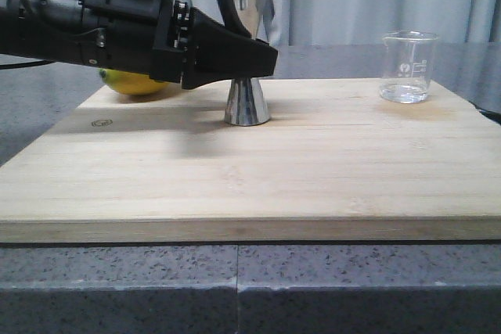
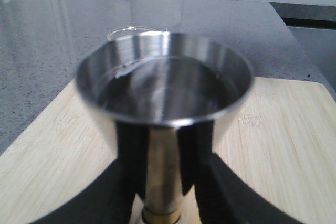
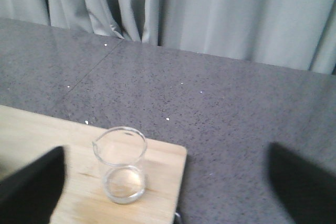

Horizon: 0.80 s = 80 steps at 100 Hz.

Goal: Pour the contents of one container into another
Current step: 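Open the left gripper and withdraw it from the jigger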

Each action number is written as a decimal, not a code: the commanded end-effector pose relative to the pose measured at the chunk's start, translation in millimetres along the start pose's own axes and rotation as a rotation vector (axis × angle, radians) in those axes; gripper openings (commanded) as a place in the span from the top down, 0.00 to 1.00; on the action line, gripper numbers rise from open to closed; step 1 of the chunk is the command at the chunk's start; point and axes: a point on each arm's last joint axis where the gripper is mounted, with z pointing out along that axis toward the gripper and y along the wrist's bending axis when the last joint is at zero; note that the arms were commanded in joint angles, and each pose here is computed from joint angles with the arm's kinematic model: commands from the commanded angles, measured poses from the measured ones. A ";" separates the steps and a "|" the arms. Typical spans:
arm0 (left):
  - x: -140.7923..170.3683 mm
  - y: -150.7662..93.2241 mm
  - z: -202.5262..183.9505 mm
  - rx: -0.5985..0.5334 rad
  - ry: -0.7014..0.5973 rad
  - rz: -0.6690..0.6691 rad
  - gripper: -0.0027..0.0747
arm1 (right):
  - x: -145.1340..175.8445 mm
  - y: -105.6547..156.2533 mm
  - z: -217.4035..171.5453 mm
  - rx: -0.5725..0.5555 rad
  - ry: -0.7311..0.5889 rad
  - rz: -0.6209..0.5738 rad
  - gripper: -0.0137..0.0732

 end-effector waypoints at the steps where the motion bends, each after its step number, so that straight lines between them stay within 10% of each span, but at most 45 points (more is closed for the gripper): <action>1: -29.5 -1.0 -2.2 0.000 -0.133 0.025 0.54 | -18.0 -1.1 -3.6 -0.001 -0.121 -0.007 0.21; 42: -29.1 0.9 -2.7 -0.029 -0.100 -0.039 0.28 | -18.0 -1.1 -3.6 -0.001 -0.121 -0.007 0.21; 80: -46.3 -9.5 -13.8 -0.067 0.066 -0.050 0.27 | -17.9 -1.1 -3.6 -0.001 -0.119 -0.007 0.21</action>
